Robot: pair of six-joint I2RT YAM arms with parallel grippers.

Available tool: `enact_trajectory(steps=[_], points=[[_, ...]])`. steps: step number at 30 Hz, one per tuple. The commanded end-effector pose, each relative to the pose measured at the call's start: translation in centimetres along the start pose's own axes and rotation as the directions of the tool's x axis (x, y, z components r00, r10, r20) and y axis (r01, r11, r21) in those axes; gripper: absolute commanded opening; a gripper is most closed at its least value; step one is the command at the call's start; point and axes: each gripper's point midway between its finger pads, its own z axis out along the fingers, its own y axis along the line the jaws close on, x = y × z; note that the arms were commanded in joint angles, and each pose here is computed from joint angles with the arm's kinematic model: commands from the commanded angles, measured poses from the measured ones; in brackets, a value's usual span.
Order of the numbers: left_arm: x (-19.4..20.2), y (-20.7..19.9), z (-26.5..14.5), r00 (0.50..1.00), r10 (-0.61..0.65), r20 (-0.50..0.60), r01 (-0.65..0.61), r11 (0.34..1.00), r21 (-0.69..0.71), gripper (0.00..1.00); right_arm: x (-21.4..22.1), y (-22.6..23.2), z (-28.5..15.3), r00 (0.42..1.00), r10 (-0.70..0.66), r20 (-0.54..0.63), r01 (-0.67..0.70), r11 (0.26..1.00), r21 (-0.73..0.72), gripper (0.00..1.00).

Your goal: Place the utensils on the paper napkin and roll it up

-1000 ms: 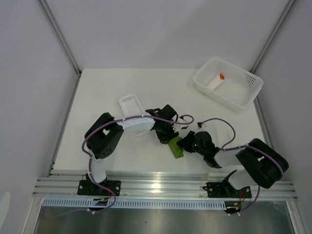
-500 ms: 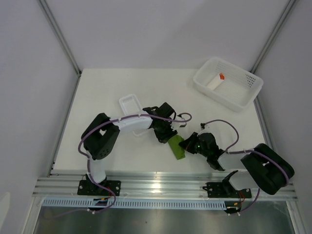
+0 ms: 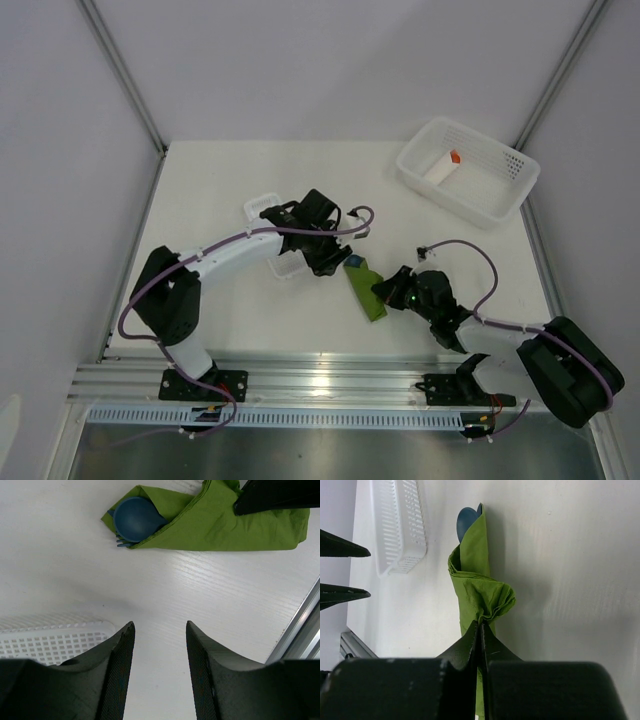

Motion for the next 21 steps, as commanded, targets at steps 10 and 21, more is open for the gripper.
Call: enact_trajectory(steps=[10,21], points=[[0.0,0.5,-1.8,1.000,0.001,0.027,-0.001,1.000,-0.016,0.49,-3.0,2.5,-0.4,0.996,-0.049,0.079,0.054,0.997,-0.056,0.00],[-1.0,0.6,-3.4,0.998,-0.010,0.068,0.010,1.000,-0.011,0.49,-5.9,4.5,-1.2,0.985,-0.087,0.152,0.099,0.992,-0.077,0.00]])
